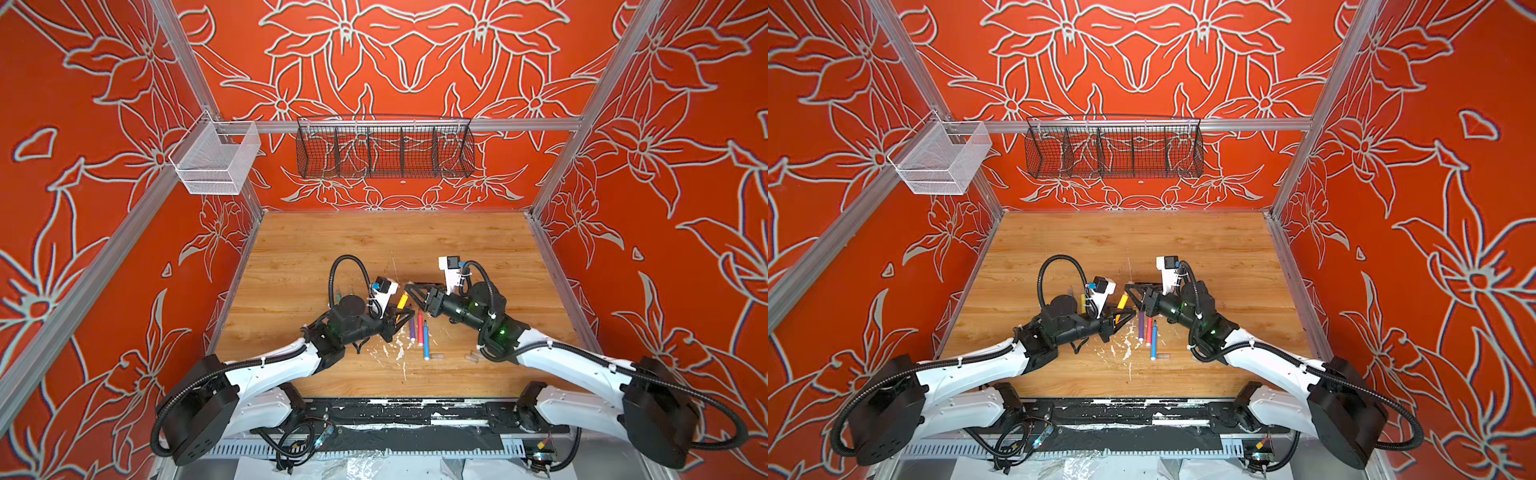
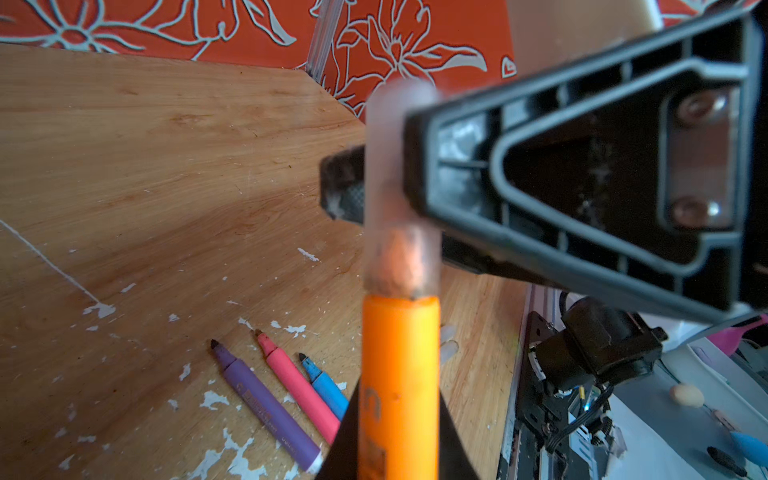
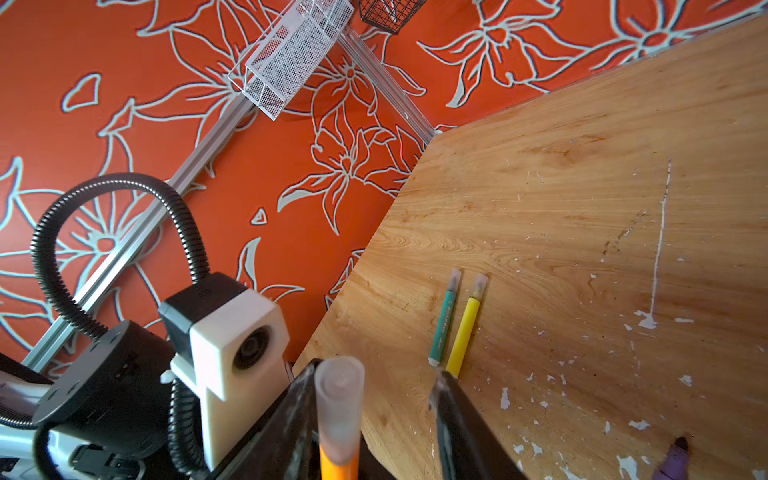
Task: Insert the pens into the pen caps
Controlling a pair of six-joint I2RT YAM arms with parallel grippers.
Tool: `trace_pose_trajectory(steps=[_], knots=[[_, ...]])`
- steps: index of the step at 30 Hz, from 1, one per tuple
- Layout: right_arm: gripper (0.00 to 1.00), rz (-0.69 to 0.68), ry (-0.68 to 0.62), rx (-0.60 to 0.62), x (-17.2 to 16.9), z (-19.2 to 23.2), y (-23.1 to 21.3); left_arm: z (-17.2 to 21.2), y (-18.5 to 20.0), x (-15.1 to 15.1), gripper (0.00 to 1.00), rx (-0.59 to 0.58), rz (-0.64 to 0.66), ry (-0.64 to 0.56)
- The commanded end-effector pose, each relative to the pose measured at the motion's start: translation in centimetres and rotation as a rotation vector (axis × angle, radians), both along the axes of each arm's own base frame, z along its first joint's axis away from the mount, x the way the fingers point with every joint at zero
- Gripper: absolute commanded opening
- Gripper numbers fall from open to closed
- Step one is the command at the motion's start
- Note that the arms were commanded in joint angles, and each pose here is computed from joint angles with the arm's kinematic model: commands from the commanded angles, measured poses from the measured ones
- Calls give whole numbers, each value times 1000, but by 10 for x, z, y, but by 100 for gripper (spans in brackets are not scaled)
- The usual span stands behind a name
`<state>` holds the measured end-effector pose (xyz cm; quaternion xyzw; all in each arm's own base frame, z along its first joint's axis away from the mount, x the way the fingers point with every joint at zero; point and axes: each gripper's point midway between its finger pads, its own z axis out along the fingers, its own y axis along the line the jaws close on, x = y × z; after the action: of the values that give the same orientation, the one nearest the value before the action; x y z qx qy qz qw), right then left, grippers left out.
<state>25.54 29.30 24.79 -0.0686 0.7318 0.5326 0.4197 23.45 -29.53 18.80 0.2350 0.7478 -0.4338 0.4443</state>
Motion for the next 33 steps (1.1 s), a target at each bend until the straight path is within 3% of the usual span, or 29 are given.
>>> trace_pose_trajectory(steps=[1,7,18,21,25,33], knots=[[48,14,-27,23,2,15,2,4,-3,2,0,22,-4,-37],[48,7,-24,34,4,17,-1,2,-6,2,0,45,-8,-48],[32,22,-13,34,5,16,2,-3,-12,1,0,67,-22,-42],[22,28,-12,32,5,16,3,-3,-10,3,0,71,-10,-39],[0,46,-3,47,3,14,6,-3,-3,11,0,79,56,-26],[0,112,-6,-7,-10,-6,14,49,12,36,0,-24,187,-46]])
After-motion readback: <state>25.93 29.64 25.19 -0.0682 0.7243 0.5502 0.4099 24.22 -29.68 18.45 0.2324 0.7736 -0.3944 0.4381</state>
